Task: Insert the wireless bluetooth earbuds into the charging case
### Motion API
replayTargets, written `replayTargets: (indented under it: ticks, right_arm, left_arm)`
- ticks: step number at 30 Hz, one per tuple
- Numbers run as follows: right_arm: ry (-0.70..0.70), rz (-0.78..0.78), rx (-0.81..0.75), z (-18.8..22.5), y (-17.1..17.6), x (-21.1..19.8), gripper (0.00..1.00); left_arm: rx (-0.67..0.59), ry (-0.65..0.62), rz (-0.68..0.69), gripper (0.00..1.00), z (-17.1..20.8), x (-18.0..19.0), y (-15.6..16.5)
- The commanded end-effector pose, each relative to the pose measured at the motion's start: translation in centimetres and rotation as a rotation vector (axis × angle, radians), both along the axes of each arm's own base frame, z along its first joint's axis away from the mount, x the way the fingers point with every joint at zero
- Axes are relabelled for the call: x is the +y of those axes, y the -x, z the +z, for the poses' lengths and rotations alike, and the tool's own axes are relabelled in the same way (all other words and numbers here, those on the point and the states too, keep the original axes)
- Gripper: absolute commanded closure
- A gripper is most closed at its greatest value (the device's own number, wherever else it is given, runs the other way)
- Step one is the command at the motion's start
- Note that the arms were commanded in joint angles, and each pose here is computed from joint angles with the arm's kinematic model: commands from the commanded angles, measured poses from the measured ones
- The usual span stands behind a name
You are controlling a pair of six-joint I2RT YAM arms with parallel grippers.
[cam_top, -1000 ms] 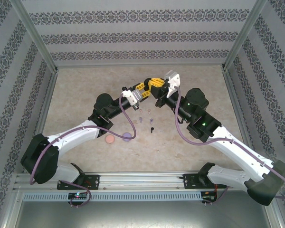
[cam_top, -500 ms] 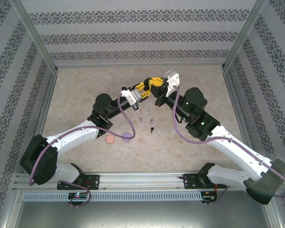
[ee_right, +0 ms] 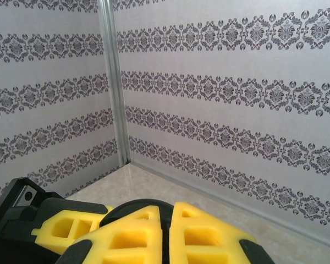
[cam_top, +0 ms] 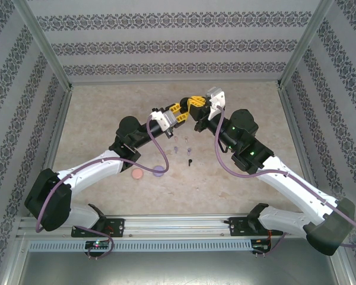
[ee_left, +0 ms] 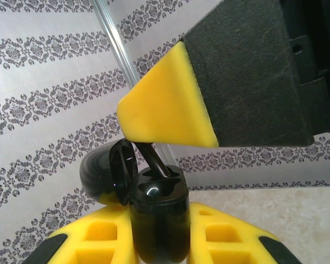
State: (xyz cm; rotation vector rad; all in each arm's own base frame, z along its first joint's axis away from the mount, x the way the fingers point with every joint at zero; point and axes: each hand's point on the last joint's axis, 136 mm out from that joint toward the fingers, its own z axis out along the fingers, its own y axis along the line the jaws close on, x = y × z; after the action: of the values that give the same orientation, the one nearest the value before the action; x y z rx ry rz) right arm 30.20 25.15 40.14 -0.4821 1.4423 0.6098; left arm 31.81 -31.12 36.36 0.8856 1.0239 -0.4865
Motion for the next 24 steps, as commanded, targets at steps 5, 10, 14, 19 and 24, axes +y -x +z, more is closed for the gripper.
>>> replayTargets:
  ticks: [5,10,14,19,24]
  right_arm:
    - [-0.025,0.016,0.013,-0.3,0.0,0.0,0.98]
    - [-0.027,0.027,0.016,-0.2,0.0,0.2,0.99]
    - [-0.028,0.027,0.019,-0.4,-0.1,0.3,0.99]
    - [-0.024,0.035,0.032,-0.8,-0.3,0.5,1.00]
    - [-0.042,-0.025,0.023,-0.1,-0.7,-0.7,1.00]
  left_arm:
    - [-0.046,0.051,-0.047,1.00,3.0,-0.4,1.2]
    - [-0.042,0.047,-0.053,1.00,2.8,-0.7,1.1]
    - [-0.043,0.047,-0.055,1.00,2.9,-0.7,1.2]
    - [-0.038,0.042,-0.060,1.00,2.8,-1.0,1.1]
    - [-0.026,0.037,-0.066,1.00,2.4,-1.2,1.1]
